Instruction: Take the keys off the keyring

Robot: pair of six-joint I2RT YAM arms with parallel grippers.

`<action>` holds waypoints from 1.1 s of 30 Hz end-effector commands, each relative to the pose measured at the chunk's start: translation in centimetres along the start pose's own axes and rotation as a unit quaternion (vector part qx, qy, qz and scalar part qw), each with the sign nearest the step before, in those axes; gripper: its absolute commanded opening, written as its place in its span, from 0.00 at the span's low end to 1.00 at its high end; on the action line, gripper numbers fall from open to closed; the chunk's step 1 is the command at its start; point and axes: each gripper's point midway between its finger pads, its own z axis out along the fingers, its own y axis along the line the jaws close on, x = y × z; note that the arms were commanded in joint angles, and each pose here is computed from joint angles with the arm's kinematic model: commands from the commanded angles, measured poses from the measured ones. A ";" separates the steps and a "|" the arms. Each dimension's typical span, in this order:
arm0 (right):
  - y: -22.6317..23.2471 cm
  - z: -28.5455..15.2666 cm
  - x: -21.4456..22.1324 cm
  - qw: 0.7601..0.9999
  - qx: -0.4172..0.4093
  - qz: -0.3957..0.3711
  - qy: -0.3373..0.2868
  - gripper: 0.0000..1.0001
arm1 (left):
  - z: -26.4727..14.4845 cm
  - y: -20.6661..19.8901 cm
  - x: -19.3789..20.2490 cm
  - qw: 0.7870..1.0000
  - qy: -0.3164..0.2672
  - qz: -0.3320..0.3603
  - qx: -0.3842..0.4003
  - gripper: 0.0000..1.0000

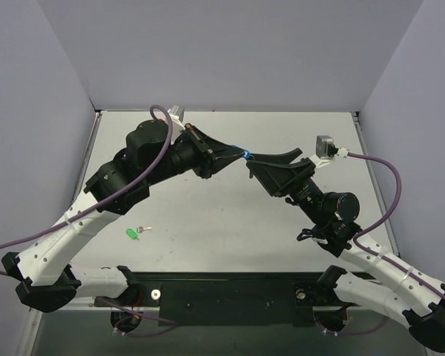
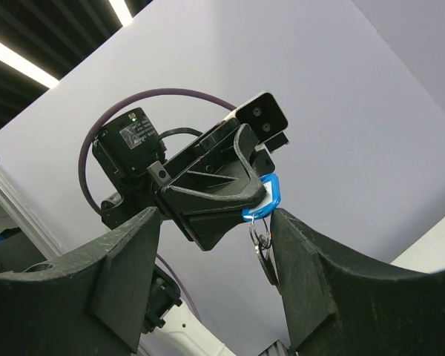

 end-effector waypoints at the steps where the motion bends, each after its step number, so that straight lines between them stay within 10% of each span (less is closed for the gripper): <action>1: 3.0 -0.1 -2.2 0.997 -0.055 0.007 -0.048 0.55 | -1.5 -2.5 -1.0 0.998 -0.025 -0.018 0.050 0.00; 33: 0.6 0.9 -0.6 1.000 -0.003 -0.009 -0.022 0.54 | -2.2 -2.8 -1.4 0.997 -0.038 -0.025 0.065 0.00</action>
